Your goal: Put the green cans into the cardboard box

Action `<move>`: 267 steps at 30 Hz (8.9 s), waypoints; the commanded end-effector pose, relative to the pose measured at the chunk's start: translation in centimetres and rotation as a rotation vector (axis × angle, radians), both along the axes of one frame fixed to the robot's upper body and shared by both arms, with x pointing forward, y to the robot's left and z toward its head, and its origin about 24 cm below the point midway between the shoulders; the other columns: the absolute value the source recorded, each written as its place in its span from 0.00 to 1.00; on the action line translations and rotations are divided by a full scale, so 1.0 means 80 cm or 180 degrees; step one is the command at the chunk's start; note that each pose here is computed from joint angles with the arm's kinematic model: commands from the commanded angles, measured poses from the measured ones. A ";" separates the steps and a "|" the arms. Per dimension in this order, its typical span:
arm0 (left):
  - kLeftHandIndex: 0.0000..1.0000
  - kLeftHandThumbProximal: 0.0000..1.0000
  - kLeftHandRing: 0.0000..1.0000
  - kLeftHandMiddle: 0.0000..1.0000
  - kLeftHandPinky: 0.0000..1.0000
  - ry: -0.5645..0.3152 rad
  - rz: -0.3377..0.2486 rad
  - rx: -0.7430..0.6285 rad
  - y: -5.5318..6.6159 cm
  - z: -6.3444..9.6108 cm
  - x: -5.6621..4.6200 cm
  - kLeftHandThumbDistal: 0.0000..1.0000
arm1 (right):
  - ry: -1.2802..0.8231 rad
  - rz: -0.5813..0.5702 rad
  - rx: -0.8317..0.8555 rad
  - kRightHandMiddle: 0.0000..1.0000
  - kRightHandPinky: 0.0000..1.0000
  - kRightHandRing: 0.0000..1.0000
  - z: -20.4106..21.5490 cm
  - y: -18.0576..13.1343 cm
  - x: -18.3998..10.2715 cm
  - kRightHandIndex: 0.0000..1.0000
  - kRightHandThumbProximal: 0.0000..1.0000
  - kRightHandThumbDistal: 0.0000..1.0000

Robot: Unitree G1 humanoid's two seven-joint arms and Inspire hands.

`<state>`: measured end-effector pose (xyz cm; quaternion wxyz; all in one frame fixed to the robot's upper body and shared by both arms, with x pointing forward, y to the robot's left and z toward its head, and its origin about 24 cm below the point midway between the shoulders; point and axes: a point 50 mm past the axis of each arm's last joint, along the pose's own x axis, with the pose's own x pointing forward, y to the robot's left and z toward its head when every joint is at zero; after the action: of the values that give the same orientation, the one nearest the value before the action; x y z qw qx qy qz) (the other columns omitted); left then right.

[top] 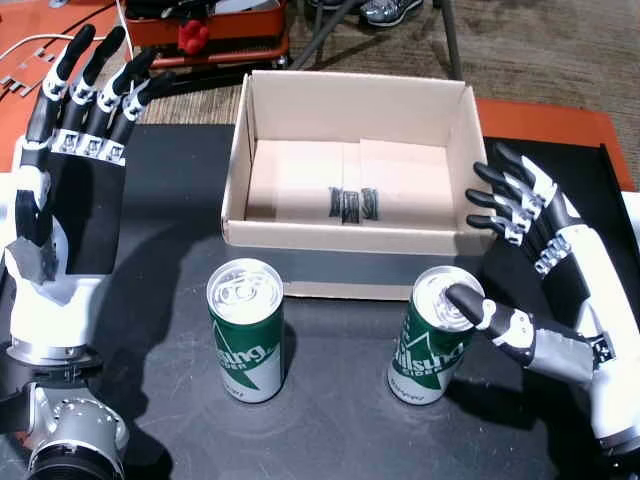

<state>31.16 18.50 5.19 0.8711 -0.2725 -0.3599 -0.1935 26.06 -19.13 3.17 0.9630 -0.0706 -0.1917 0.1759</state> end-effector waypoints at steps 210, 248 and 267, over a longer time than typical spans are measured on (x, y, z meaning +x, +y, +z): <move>0.69 0.78 0.83 0.76 0.84 -0.0085 0.0112 -0.0069 -0.001 0.001 -0.004 0.31 | 0.1388 0.0399 -0.0104 0.36 0.40 0.39 -0.074 0.056 0.028 0.35 0.19 1.00; 0.70 0.75 0.83 0.76 0.83 -0.0067 0.0046 -0.0097 -0.001 0.001 -0.002 0.29 | 0.1383 0.0335 -0.0082 0.23 0.27 0.27 -0.074 0.056 0.030 0.15 0.13 1.00; 0.70 0.73 0.83 0.76 0.83 -0.0016 0.0003 -0.0107 -0.005 0.000 0.000 0.34 | 0.0860 0.0357 0.0036 0.28 0.28 0.28 -0.033 0.052 0.049 0.27 0.12 0.96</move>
<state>31.16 18.18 5.26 0.8646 -0.2850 -0.3690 -0.1875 29.66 -14.90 -0.16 0.9694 -0.0398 -0.0487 0.2373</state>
